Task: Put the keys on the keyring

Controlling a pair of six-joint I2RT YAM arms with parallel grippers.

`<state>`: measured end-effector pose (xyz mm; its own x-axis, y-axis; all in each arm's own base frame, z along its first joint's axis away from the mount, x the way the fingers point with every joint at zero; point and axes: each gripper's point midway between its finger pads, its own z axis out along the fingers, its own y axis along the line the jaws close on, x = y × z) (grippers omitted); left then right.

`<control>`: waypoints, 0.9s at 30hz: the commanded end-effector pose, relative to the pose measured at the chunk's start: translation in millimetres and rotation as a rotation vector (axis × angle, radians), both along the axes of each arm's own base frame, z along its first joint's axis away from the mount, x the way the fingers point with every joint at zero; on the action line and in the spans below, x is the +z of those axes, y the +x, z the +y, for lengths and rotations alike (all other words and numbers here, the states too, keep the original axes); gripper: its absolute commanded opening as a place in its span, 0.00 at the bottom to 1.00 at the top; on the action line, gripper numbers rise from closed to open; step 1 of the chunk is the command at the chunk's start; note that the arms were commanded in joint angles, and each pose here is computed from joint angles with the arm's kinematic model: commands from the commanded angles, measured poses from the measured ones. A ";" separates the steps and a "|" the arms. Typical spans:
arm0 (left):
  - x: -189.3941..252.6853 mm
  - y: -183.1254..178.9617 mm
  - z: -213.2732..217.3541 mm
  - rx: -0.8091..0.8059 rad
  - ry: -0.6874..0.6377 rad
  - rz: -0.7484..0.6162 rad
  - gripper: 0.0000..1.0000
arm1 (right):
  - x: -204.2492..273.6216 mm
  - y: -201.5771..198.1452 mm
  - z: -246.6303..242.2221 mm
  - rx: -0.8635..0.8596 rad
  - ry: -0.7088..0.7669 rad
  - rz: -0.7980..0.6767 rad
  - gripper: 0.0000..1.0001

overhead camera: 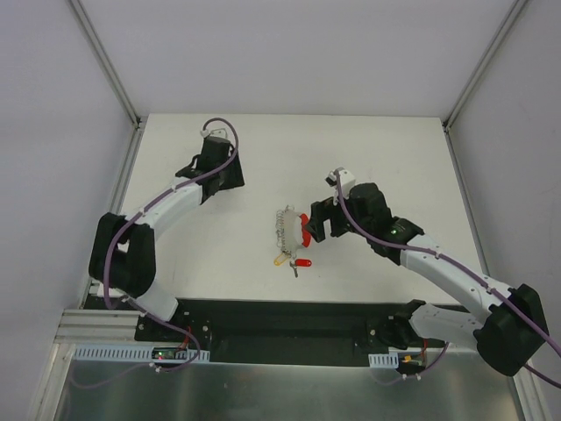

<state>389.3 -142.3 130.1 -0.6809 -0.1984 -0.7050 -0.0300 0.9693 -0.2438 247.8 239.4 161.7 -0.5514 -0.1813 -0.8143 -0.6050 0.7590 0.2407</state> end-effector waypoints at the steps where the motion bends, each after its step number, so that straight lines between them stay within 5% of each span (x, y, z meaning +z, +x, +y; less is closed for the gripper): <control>1: -5.3 38.4 10.0 0.089 0.063 -0.005 0.51 | 7.3 9.0 -8.7 -0.053 -0.002 -0.071 0.96; 6: -29.9 56.8 30.8 0.165 0.119 0.062 0.41 | 3.0 10.7 -10.5 -0.059 -0.013 -0.078 0.96; 12: -44.1 63.1 60.9 0.218 0.158 0.119 0.40 | 0.2 9.5 -12.9 -0.061 -0.012 -0.092 0.96; 27: -86.0 69.3 65.5 0.028 0.223 0.311 0.39 | -0.8 10.5 -14.6 -0.061 -0.020 -0.110 0.95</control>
<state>464.0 -76.3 51.6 -0.8172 -0.1498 -0.5566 -0.1620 0.9864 -0.0276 252.8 223.7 147.3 -0.5201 -0.1839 -0.8341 -0.5705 0.8016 0.1789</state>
